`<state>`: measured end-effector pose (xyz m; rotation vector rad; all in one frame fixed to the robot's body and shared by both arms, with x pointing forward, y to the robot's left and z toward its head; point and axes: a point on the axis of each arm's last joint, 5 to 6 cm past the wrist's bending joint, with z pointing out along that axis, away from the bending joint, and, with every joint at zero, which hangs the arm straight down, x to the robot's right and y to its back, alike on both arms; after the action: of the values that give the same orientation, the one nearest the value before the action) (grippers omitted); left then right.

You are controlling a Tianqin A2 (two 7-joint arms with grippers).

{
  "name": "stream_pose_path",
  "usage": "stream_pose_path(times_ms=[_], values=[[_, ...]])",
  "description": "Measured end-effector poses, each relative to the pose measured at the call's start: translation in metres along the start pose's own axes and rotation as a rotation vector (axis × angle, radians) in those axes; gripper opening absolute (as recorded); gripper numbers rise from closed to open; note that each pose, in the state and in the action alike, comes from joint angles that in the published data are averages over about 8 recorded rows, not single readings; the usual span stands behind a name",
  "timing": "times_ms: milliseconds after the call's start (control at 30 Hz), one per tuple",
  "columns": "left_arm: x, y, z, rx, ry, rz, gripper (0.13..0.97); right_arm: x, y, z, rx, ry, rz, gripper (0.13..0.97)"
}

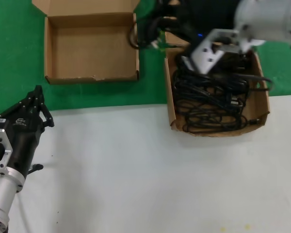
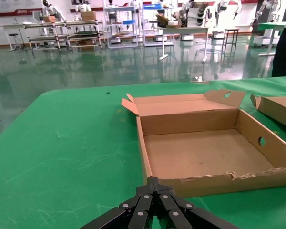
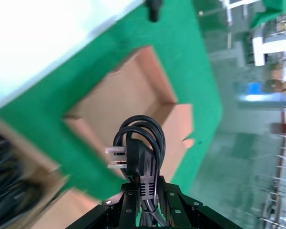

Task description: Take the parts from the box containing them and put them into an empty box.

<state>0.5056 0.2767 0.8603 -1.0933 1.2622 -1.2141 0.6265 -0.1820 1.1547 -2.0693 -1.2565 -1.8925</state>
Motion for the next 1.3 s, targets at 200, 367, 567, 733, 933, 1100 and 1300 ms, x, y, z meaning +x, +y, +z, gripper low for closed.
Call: stream_pose_path(times_ms=[200,367,567,733,933,1100,1300], values=[[0.0,0.0,0.0,0.0,0.0,0.0,0.145,0.019,-0.019,0.034,0.016,0.071,0.036,0.215],[0.0,0.0,0.0,0.0,0.0,0.0,0.145,0.02,-0.03,0.064,0.037,0.101,0.066,0.215],[0.0,0.0,0.0,0.0,0.0,0.0,0.145,0.008,-0.037,0.091,0.056,0.104,0.084,0.232],[0.0,0.0,0.0,0.0,0.0,0.0,0.145,-0.003,-0.039,0.103,0.062,0.102,0.09,0.249],[0.0,0.0,0.0,0.0,0.0,0.0,0.145,-0.001,-0.03,0.09,0.032,0.148,0.1,0.324],[0.0,0.0,0.0,0.0,0.0,0.0,0.145,0.0,-0.021,0.059,-0.023,0.205,0.127,0.39],[0.0,0.0,0.0,0.0,0.0,0.0,0.145,-0.01,-0.016,0.022,-0.095,0.263,0.167,0.514]])
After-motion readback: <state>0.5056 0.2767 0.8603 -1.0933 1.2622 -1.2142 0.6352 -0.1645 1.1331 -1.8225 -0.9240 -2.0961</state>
